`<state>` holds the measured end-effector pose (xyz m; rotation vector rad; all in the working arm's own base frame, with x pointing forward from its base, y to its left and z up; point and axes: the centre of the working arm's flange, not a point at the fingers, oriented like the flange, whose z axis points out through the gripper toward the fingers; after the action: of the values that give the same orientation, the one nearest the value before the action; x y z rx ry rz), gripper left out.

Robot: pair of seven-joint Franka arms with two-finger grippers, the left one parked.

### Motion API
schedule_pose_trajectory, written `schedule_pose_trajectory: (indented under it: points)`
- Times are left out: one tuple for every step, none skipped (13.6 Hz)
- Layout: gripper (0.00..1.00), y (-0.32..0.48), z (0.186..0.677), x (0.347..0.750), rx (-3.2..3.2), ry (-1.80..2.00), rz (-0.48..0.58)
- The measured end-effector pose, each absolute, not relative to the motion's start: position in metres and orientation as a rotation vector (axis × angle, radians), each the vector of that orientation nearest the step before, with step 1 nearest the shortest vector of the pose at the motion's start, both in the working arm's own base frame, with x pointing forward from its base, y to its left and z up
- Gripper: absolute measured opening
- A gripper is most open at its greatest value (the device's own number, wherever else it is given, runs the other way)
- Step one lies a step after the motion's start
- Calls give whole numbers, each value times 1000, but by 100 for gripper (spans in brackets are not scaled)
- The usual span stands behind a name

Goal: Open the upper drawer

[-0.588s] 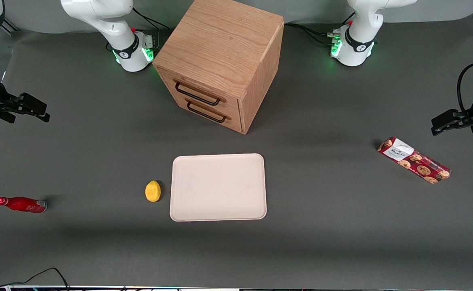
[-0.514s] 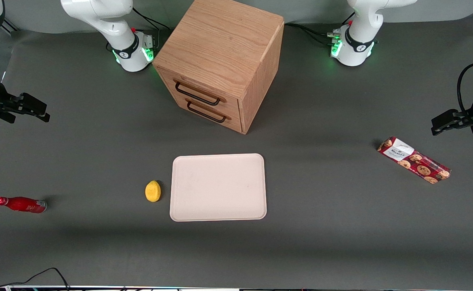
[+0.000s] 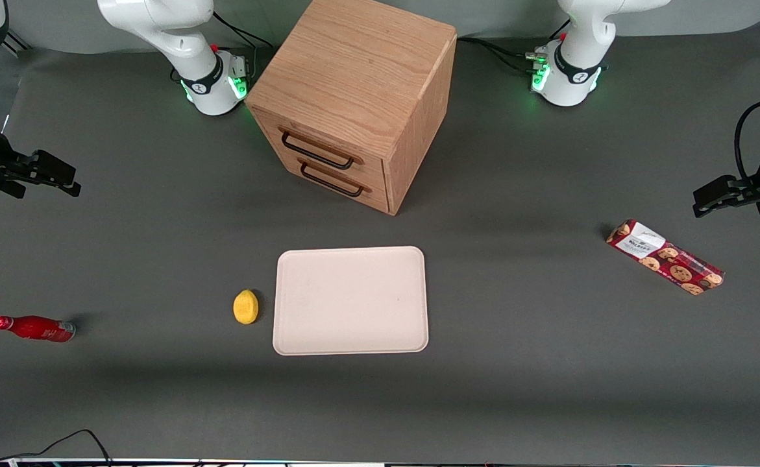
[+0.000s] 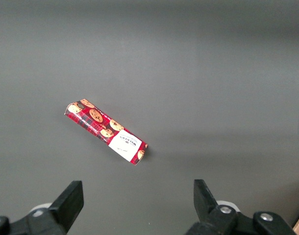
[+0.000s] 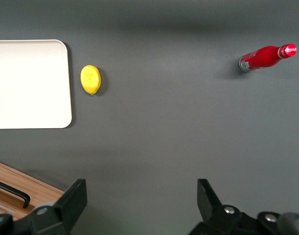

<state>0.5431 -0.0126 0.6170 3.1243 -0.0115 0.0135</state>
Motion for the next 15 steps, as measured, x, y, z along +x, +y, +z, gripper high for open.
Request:
schedule_pose_trajectory:
  points:
    - [100,-13,617,543,3124,-12,13]
    - [100,-13,617,543,3124,-11,12]
    - [100,-13,616,543,3124,-11,12]
    - [100,-13,616,543,3124,-11,11]
    - [100,-12,616,543,3124,-9,11]
    - [100,-12,616,543,3124,-7,10]
    - [100,-11,616,543,3124,-3,9]
    - [100,-8,616,543,3124,8,9]
    - [100,-2,616,543,3124,30,9]
    - [100,9,617,543,3124,60,11]
    - [100,23,617,543,3123,101,13]
    - [100,41,618,541,3122,154,14]
    - [100,64,618,539,3126,218,11]
    - [100,90,617,535,3134,289,1]
    - [100,116,617,529,3135,363,-9]
